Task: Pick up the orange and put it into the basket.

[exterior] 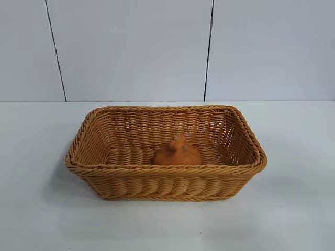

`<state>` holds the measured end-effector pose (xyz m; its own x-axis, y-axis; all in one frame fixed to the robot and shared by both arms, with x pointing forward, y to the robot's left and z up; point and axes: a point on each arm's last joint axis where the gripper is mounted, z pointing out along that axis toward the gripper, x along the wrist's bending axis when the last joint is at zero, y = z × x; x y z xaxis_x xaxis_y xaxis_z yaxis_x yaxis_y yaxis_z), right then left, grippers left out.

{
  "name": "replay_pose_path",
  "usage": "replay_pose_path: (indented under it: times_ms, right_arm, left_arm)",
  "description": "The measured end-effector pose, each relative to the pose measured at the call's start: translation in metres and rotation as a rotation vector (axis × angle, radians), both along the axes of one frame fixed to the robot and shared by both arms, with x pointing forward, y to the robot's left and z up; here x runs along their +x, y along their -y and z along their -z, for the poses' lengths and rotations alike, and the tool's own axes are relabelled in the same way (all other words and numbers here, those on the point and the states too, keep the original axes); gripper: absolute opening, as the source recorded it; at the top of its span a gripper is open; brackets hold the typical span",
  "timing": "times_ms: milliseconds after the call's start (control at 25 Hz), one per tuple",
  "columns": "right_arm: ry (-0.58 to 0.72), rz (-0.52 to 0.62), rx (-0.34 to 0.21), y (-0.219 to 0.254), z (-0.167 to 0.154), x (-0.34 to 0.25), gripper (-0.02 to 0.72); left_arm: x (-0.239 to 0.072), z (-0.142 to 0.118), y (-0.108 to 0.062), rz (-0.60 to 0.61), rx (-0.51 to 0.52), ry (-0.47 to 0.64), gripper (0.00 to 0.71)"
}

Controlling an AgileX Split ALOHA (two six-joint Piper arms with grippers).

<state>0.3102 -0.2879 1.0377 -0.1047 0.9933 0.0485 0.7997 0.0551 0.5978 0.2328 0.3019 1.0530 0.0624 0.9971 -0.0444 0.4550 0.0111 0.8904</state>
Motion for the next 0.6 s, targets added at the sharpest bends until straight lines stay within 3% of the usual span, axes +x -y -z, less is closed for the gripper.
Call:
replay_pose_path:
  times_ms: [400, 600]
  right_arm:
    - [0.454, 0.001, 0.036, 0.006, -0.016, -0.069, 0.694]
    - [0.488, 0.001, 0.038, 0.006, -0.015, -0.075, 0.694]
  left_arm:
    - [0.0, 0.0, 0.0, 0.0, 0.0, 0.0, 0.613]
    - [0.0, 0.0, 0.0, 0.0, 0.0, 0.0, 0.613]
